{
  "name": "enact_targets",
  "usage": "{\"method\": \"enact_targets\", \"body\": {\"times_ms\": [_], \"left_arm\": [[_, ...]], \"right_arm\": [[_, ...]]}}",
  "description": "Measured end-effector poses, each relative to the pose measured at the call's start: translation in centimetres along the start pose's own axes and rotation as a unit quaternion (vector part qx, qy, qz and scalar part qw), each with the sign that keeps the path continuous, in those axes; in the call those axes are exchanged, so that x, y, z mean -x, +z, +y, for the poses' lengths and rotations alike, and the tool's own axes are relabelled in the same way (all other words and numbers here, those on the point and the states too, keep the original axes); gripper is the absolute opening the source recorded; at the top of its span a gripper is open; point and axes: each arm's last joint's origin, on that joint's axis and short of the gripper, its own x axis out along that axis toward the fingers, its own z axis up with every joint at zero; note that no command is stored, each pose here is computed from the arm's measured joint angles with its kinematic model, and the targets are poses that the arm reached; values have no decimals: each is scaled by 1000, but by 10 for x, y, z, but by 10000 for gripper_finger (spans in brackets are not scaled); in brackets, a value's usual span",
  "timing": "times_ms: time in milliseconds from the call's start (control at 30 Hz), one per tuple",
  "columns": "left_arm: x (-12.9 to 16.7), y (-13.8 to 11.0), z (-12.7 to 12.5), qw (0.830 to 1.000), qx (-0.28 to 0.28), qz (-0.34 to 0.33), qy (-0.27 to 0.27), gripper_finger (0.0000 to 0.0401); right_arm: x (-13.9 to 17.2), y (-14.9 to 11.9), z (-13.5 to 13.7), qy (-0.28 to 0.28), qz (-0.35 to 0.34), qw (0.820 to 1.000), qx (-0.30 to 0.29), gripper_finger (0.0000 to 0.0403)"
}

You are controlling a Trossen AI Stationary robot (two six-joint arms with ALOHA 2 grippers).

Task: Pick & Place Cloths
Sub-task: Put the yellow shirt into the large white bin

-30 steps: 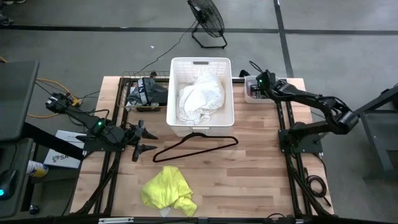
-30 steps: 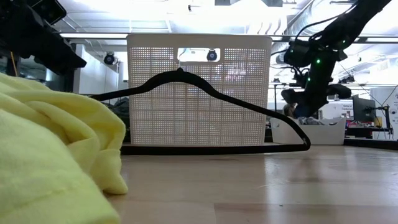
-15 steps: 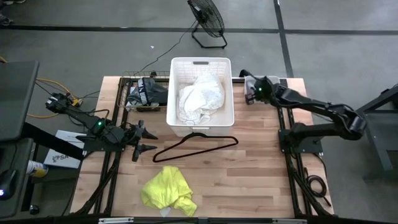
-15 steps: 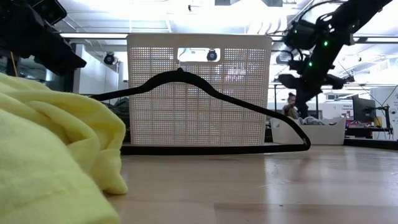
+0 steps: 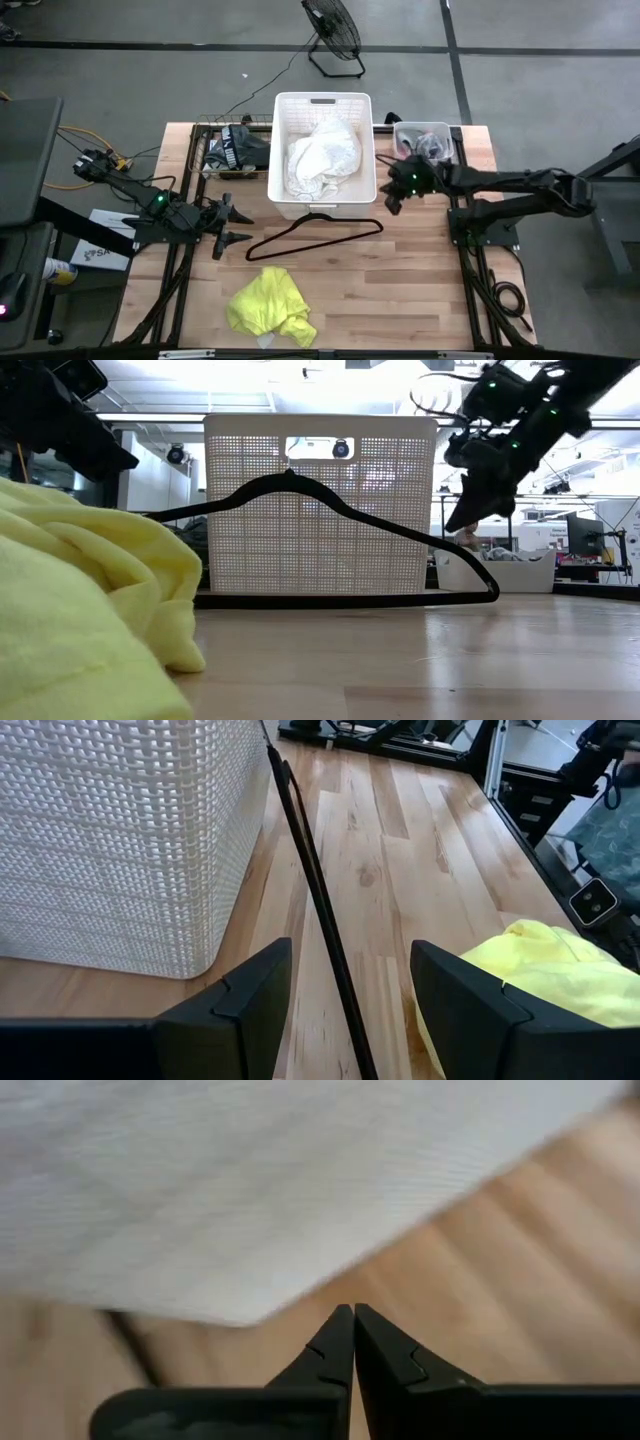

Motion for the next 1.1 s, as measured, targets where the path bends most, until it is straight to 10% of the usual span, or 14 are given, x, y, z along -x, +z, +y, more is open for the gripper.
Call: {"method": "enact_targets", "body": {"times_ms": [1100], "left_arm": [[0, 0, 1, 1000, 3, 0, 6, 200]], "right_arm": [[28, -79, 23, 247, -196, 949, 19, 3]]}}
